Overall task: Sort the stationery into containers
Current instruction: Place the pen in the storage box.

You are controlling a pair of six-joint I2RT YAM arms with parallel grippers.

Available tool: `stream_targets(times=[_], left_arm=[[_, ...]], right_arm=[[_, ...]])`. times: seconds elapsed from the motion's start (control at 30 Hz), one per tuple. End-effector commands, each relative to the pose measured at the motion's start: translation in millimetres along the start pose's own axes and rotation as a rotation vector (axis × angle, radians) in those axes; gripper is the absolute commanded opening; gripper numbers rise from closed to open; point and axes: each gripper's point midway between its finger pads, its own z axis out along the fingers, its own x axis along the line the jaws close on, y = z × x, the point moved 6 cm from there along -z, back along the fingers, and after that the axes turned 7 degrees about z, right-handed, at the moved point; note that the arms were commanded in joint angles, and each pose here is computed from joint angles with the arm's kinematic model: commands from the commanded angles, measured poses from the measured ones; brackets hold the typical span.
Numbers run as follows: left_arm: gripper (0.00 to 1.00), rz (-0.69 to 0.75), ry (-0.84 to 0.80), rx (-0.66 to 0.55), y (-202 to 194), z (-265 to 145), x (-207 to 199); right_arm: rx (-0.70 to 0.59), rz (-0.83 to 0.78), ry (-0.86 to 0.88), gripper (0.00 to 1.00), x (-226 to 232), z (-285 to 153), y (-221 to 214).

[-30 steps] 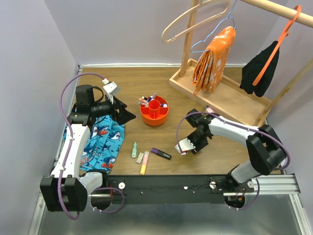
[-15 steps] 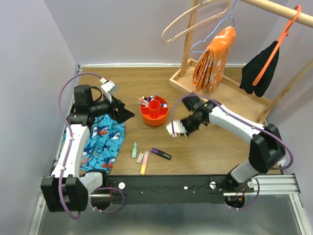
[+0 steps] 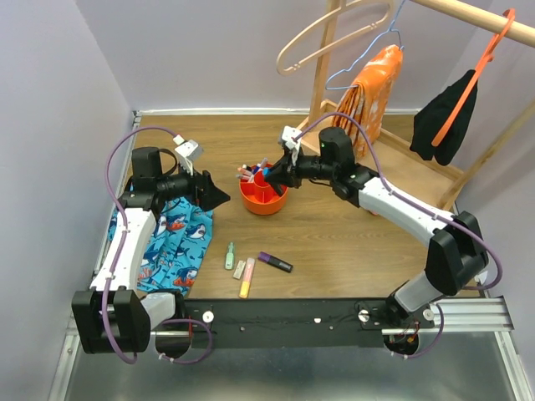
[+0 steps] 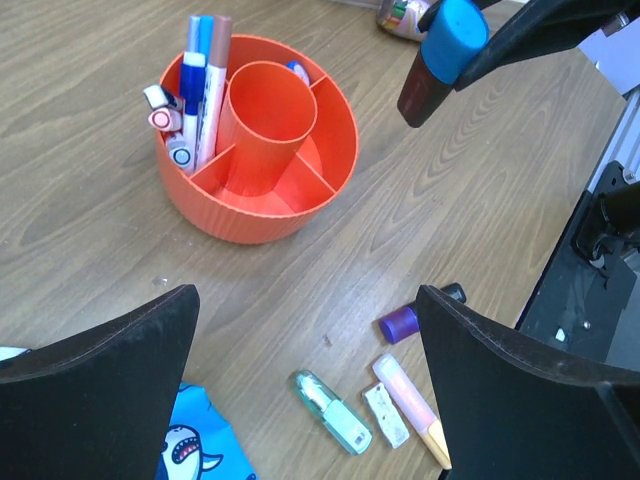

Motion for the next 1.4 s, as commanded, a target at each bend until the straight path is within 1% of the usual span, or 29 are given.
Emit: stream_targets(times=[0.0, 0.03, 0.13, 0.17, 0.37, 0.53, 0.6, 0.87, 1.23, 1.33, 1.37], left_arm=[[0.99, -0.016, 0.01, 0.008, 4, 1, 6], [0.99, -0.016, 0.011, 0.011, 5, 1, 8], [0.99, -0.006, 0.01, 0.031, 3, 2, 10], [0.99, -0.013, 0.012, 0.04, 3, 3, 12], [0.99, -0.023, 0.014, 0.071, 1, 6, 20], [0.99, -0.018, 0.026, 0.1, 2, 10, 31], [0.99, -0.015, 0.034, 0.108, 3, 11, 37], [0.99, -0.016, 0.05, 0.127, 5, 18, 51], [0.99, -0.022, 0.051, 0.14, -2, 18, 51], [0.99, -0.022, 0.05, 0.135, -2, 19, 51], [0.99, -0.021, 0.051, 0.133, -2, 19, 51]], right_arm=[[-0.254, 0.074, -0.054, 0.01, -10, 9, 34], [-0.281, 0.059, -0.06, 0.01, -11, 11, 35], [-0.292, 0.056, -0.07, 0.01, -10, 12, 22], [-0.313, 0.036, -0.071, 0.01, -11, 12, 23], [-0.329, 0.02, -0.091, 0.01, -13, 17, 1], [-0.331, 0.034, -0.145, 0.01, -20, 21, -25], [-0.347, 0.026, -0.168, 0.01, -22, 21, -28], [-0.338, 0.037, -0.192, 0.01, -26, 25, -47], [-0.31, 0.007, -0.231, 0.01, -23, 18, -67], [-0.299, 0.003, -0.246, 0.04, -23, 15, -70], [-0.291, 0.007, -0.248, 0.08, -22, 15, -73]])
